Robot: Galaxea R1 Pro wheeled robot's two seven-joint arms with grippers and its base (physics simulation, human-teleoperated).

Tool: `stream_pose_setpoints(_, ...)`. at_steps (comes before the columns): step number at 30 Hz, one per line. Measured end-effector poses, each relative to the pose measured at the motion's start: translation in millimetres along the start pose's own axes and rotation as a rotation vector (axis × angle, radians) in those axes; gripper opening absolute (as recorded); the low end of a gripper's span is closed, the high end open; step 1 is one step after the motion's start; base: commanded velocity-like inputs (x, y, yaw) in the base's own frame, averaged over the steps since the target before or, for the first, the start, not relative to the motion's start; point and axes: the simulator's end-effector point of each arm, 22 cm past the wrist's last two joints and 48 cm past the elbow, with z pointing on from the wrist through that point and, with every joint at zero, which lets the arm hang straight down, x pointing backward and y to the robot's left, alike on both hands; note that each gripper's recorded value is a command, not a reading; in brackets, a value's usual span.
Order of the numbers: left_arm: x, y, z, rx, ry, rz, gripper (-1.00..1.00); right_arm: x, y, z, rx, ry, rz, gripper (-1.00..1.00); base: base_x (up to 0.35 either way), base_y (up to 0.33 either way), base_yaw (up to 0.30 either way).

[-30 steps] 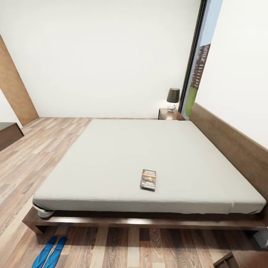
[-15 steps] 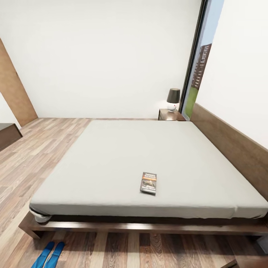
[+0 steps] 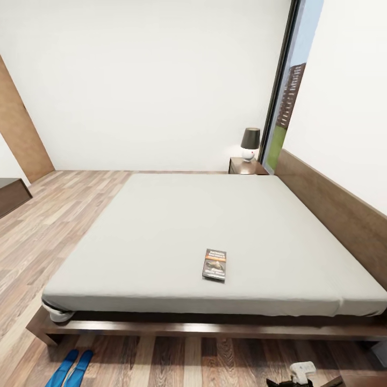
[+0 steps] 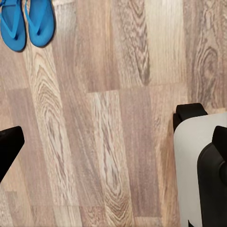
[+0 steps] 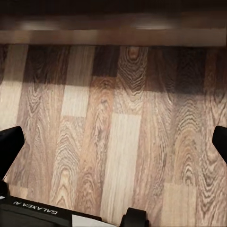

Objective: In the bedroom, move the book from the bed onto either nightstand, and place the two sandals side by side next to the bed.

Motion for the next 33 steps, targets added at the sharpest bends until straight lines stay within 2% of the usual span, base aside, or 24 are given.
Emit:
stream_pose_setpoints(9, -0.1, 0.1, 0.0, 0.0, 0.0, 0.0, 1.0, -26.9, 12.1, -26.0, -0.028, -0.041, -0.043, 1.0, 0.001, 0.0, 0.0)
stream_pose_setpoints(17, -0.1, 0.1, 0.0, 0.0, 0.0, 0.0, 1.0, -40.1, 22.4, -48.0, -0.033, -0.041, -0.061, 1.0, 0.0, 0.0, 0.0)
stream_pose_setpoints(24, -0.1, 0.1, 0.0, 0.0, 0.0, 0.0, 1.0, -64.4, 43.8, -67.2, -0.063, -0.084, -0.088, 1.0, 0.0, 0.0, 0.0)
stream_pose_setpoints(33, -0.1, 0.1, 0.0, 0.0, 0.0, 0.0, 1.0, -105.1, 61.6, -95.6, -0.068, -0.112, -0.086, 1.0, 0.0, 0.0, 0.0)
